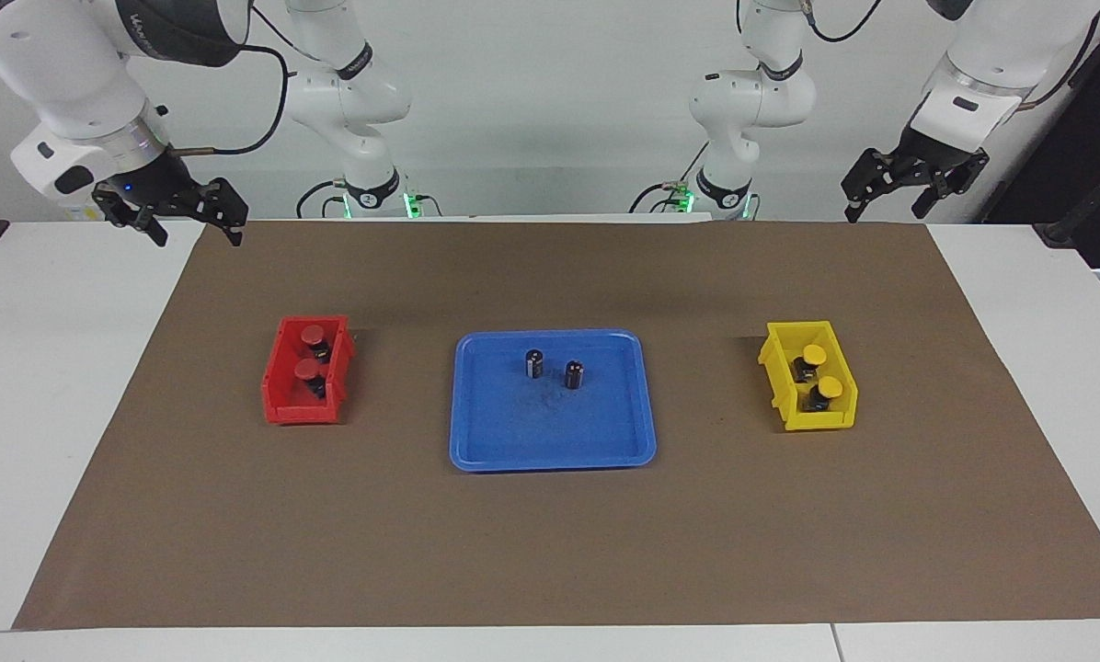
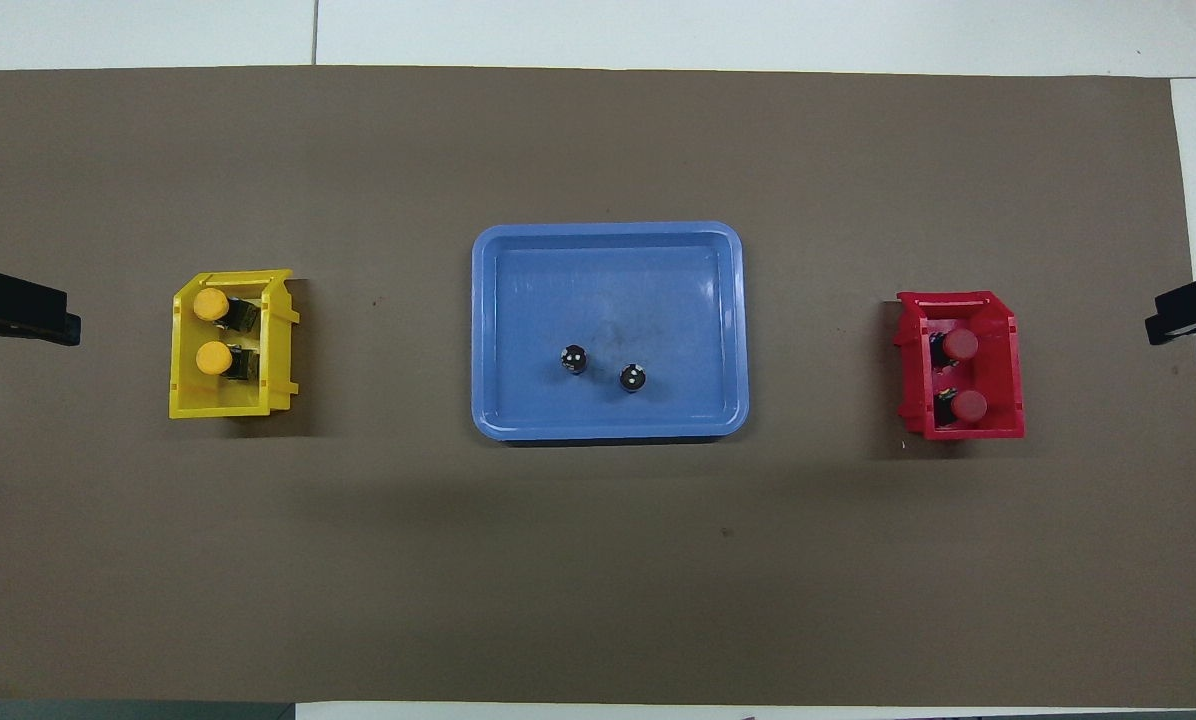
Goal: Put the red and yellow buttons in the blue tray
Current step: 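Reach the right gripper toward the red buttons in the red holder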
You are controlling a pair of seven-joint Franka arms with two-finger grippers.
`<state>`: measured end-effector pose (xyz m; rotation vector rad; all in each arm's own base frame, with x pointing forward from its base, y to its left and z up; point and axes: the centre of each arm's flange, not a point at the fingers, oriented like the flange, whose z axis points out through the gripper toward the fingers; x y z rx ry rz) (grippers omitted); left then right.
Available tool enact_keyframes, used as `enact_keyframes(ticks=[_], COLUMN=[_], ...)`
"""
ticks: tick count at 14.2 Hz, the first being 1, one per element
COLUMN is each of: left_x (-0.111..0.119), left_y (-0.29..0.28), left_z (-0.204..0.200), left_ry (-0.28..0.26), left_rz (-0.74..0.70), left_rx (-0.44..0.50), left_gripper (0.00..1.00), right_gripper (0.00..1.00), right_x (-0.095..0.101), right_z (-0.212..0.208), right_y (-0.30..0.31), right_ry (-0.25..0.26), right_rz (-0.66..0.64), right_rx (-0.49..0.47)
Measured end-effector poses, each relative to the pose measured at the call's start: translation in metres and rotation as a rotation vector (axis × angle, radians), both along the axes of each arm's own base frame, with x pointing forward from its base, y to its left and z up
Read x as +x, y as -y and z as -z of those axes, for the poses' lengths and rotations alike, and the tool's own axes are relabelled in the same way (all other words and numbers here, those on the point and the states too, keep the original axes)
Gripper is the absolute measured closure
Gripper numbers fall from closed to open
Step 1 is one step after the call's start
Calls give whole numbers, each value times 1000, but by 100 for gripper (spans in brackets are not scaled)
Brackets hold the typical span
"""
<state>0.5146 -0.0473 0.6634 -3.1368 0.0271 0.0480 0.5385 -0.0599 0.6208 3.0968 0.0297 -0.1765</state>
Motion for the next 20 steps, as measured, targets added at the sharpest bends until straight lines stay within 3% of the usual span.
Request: enact_keyframes(ticks=[10,16,20], left_x=[0,-9,-9], left_y=[0,-1,-1], left_z=[6,50,64], left_ry=[-10,44,43], left_rz=[-2,-1,-2], left_rx=[1,-5,-5], left_gripper=[0,0,0], right_gripper=[0,0,0], right_x=[2,9,31], right_z=[-1,-2,21], right_y=[-5,-7,-18], right_ry=[20,64,56], right_rz=[-1,-5,-26], right_rx=[44,40,34])
